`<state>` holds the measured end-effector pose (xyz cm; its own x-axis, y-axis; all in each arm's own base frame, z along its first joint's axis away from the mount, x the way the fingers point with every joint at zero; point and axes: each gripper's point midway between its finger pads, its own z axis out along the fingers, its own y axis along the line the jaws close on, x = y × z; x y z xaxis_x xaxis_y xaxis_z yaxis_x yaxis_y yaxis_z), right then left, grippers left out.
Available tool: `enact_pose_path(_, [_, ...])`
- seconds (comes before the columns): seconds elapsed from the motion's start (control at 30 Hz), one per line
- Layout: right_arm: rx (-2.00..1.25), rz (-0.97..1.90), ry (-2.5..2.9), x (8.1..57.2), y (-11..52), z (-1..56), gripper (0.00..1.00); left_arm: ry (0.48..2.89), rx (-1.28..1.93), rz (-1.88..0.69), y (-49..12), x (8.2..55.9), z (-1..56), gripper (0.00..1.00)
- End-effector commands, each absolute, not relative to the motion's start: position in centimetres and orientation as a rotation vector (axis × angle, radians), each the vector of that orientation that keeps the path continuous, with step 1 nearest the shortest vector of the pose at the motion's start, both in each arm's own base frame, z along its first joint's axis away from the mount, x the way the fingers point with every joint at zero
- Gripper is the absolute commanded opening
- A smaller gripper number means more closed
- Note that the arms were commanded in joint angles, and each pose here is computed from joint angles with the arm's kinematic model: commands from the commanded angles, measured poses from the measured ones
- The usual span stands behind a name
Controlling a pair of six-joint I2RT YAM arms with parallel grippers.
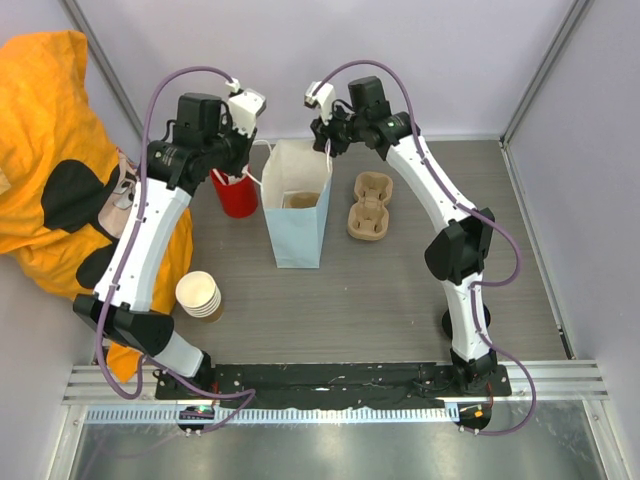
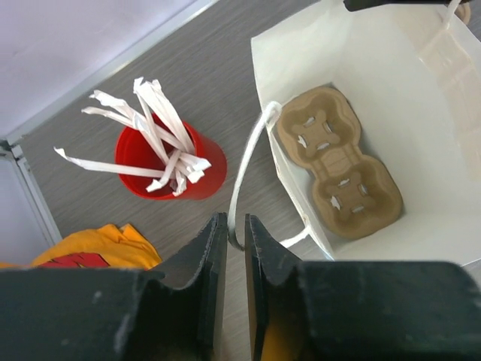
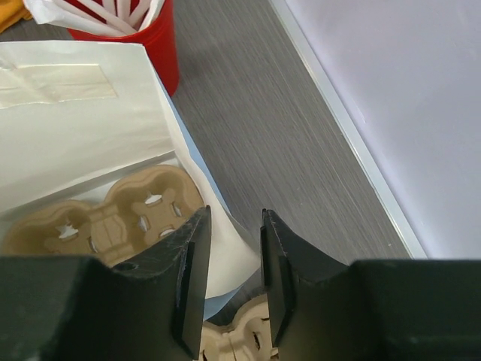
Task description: Pack the takeout coffee
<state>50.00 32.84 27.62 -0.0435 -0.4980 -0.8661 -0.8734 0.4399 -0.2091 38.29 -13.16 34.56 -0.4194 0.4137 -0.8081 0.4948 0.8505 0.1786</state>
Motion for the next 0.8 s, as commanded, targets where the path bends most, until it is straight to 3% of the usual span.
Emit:
enact_pose_path(0.0, [-1.094, 0.387, 1.637, 50.3, 31.8, 32.0, 0.38, 1.964, 0.624, -0.079, -13.7, 40.1, 37.2, 0.16])
enact_pose_path(0.27, [-0.995, 0.337, 1.625, 50.7, 30.8, 33.9, 0.38, 1.938, 0.579, -0.010, -13.9, 43.1, 37.2, 0.05])
enact_pose_path(0.77, [-0.801, 0.191, 1.602, 53.3, 28.6, 36.4, 0.38, 1.850, 0.474, 0.076, -14.0, 48.1, 39.0, 0.09])
